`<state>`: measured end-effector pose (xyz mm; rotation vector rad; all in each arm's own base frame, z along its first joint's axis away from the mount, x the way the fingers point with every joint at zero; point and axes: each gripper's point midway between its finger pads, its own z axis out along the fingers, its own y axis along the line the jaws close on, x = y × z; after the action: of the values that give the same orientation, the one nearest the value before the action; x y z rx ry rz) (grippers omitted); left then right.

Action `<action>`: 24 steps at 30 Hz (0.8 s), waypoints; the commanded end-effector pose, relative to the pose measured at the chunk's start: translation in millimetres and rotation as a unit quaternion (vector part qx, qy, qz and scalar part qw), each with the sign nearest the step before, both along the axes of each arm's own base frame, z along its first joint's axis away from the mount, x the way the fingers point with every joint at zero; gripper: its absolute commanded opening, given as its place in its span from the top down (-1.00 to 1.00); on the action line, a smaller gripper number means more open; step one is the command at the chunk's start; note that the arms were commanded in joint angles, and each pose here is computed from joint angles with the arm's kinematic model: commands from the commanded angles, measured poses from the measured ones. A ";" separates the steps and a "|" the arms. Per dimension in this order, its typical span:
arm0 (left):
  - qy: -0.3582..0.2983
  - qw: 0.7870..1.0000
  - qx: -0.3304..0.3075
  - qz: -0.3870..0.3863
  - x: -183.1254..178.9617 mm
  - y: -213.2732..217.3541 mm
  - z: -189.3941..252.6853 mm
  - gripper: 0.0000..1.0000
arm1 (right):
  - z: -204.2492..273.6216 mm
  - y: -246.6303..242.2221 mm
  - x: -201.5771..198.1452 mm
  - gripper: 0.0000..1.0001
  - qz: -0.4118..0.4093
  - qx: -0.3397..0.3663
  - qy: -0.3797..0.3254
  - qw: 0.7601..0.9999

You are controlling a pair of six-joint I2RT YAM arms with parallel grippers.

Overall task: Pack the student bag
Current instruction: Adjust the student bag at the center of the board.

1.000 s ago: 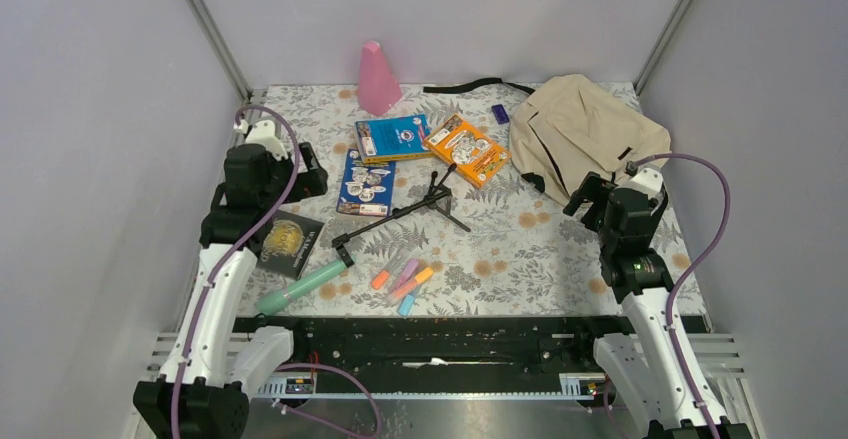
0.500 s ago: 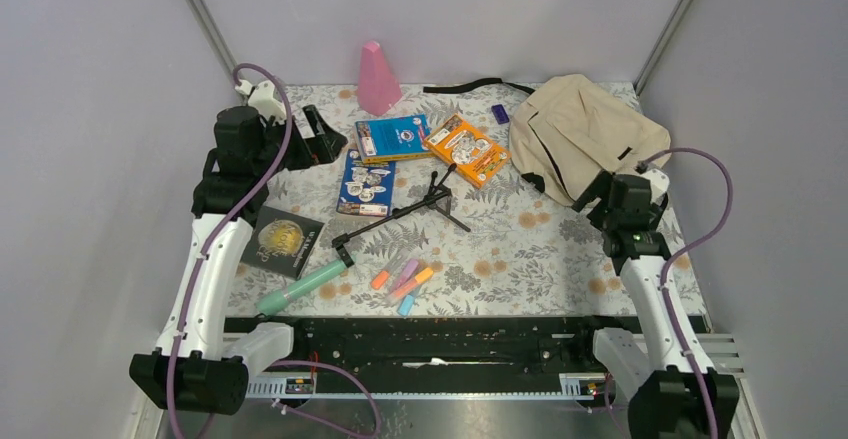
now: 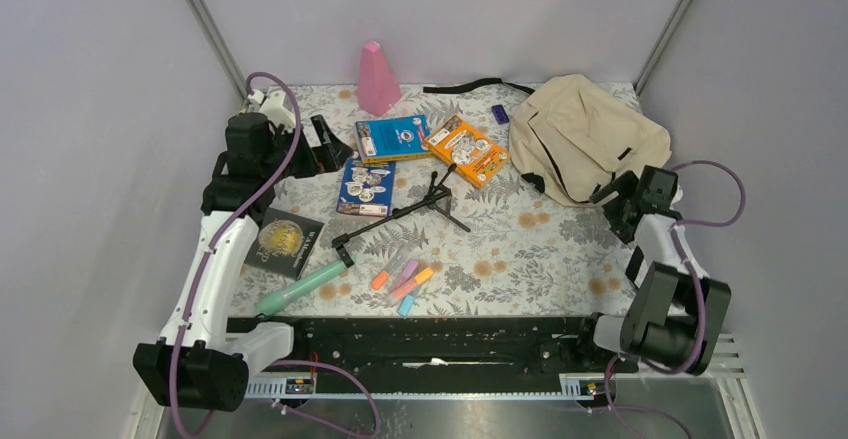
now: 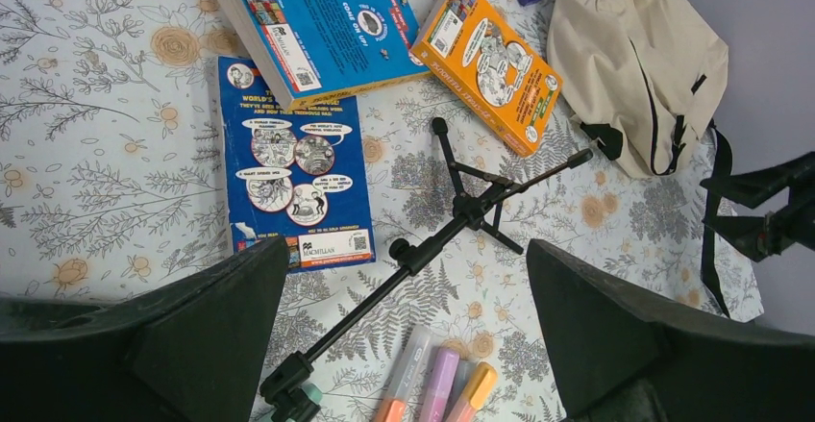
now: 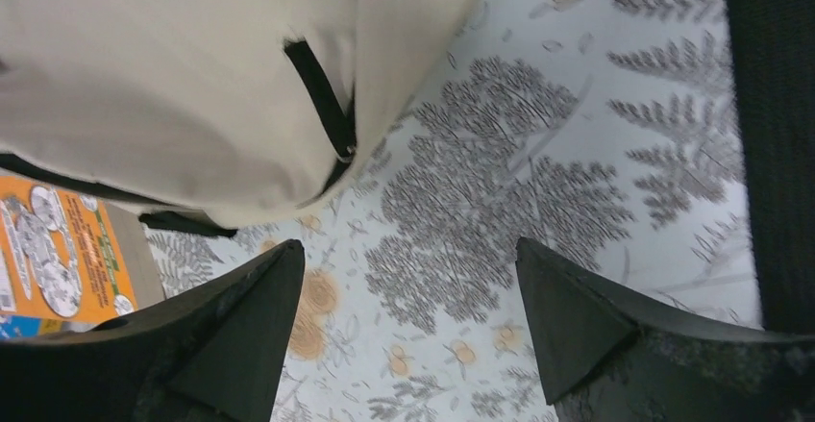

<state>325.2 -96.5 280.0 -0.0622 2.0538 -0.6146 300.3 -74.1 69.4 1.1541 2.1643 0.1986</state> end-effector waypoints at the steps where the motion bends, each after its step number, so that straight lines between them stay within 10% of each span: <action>1: -0.023 1.000 -0.008 -0.015 3.5 -4.8 9.5 -0.98 | 21.3 -1.5 44.7 -0.71 0.014 0.028 -0.049 0.998; 24: -0.009 1.000 -0.018 -0.021 6.5 -4.6 1.6 -0.98 | -30.3 -6.1 71.8 -0.41 0.009 0.068 0.062 0.996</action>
<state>325.6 -98.8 272.1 -0.0562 2.0770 -0.6510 370.2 -80.9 35.8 1.2461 2.2810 0.3155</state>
